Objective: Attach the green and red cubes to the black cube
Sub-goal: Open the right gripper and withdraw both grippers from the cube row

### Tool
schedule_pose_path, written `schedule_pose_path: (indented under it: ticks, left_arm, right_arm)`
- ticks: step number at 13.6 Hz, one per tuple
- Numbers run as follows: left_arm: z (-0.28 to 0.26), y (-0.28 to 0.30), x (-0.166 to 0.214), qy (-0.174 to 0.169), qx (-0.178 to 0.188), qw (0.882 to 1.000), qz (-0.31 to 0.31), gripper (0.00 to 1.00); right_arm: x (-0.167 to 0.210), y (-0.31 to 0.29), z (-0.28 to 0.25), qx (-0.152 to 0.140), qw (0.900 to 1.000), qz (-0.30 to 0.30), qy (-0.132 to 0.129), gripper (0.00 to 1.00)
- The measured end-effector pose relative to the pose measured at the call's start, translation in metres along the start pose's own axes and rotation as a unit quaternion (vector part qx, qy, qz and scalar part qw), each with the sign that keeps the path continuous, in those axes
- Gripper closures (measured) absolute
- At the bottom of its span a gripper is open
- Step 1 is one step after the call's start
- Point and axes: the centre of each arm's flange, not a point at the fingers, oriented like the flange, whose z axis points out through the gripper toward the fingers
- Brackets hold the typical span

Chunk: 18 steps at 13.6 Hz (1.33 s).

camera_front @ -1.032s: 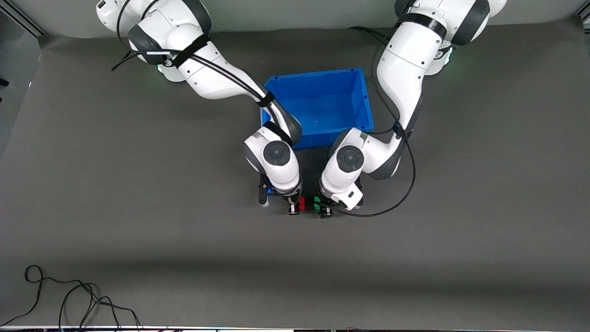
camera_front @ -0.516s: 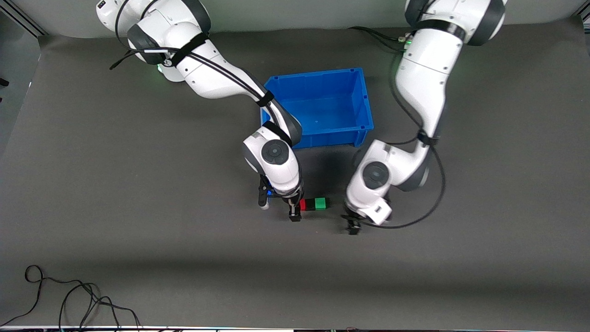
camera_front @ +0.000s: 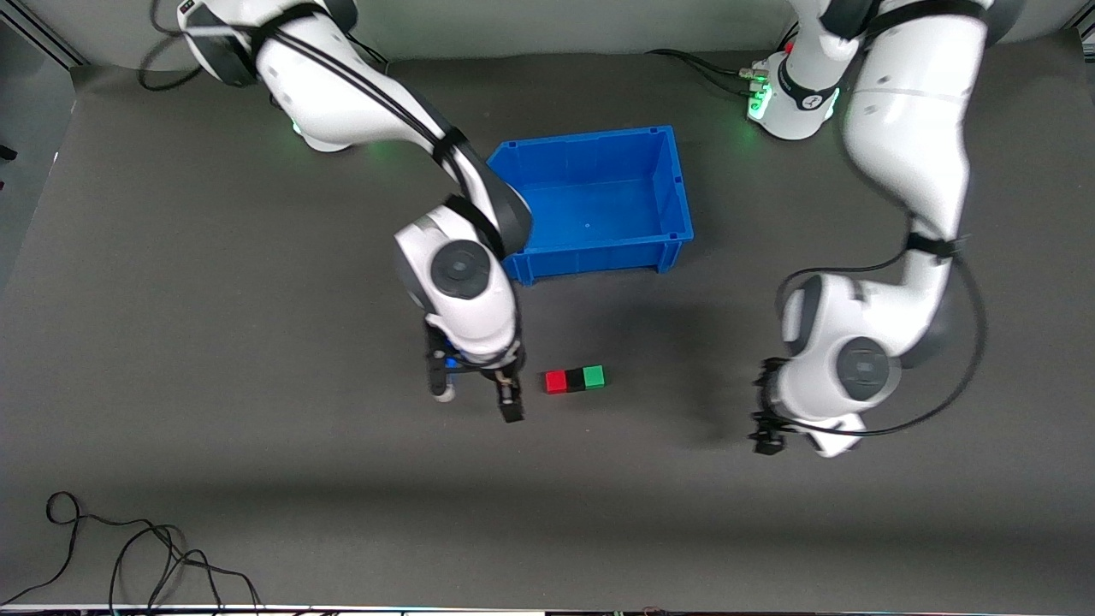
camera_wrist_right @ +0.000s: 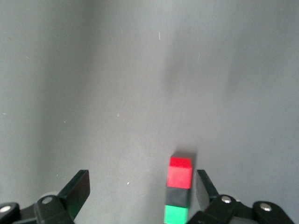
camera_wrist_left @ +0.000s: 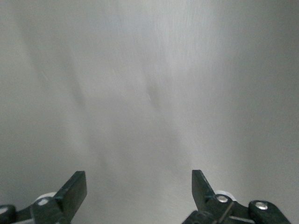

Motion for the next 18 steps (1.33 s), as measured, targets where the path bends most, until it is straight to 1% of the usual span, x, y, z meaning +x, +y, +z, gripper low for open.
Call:
schedule_pose_path:
  ticks: [1,2,4,6,8,10,12,13,14,15,18]
  left_arm:
    - [-0.021,-0.008,0.018,-0.004,0.012,0.999,0.036,0.0]
    - [-0.043,-0.017,0.034,-0.009,0.023,0.997,0.079,0.0]
    - [-0.09,-0.036,0.057,-0.02,0.033,0.985,0.168,0.0]
    - [-0.143,-0.062,0.081,-0.032,0.038,0.967,0.252,0.0]
    - [-0.196,-0.091,0.1,-0.038,0.031,0.944,0.325,0.0]
    - [-0.233,-0.108,0.097,-0.033,0.017,0.921,0.387,0.0]
    - [-0.254,-0.115,0.088,-0.023,0.004,0.893,0.45,0.0]
    - [-0.259,-0.117,0.086,-0.019,0.003,0.882,0.471,0.0]
    - [-0.262,-0.119,0.087,-0.014,0.003,0.873,0.487,0.0]
    - [-0.263,-0.119,0.09,-0.011,0.003,0.868,0.496,0.0]
    - [-0.265,-0.122,0.098,-0.005,0.005,0.859,0.512,0.0]
  right_arm:
    - [0.017,-0.002,-0.028,-0.013,1.0,-0.018,0.0,0.0]
    - [0.037,-0.003,-0.056,-0.028,0.999,-0.037,-0.01,0.0]
    - [0.091,-0.001,-0.111,-0.059,0.994,-0.081,-0.031,0.0]
    - [0.147,0.009,-0.158,-0.085,0.986,-0.137,-0.042,0.0]
    - [0.197,0.027,-0.196,-0.108,0.974,-0.19,-0.055,0.0]
    - [0.25,0.047,-0.224,-0.126,0.959,-0.243,-0.071,0.0]
    - [0.303,0.068,-0.247,-0.13,0.944,-0.291,-0.088,0.0]
    - [0.326,0.078,-0.257,-0.128,0.936,-0.314,-0.096,0.0]
    - [0.347,0.089,-0.265,-0.125,0.927,-0.339,-0.102,0.0]
    - [0.369,0.099,-0.272,-0.119,0.917,-0.365,-0.106,0.0]
    - [0.426,0.131,-0.283,-0.098,0.883,-0.444,-0.117,0.0]
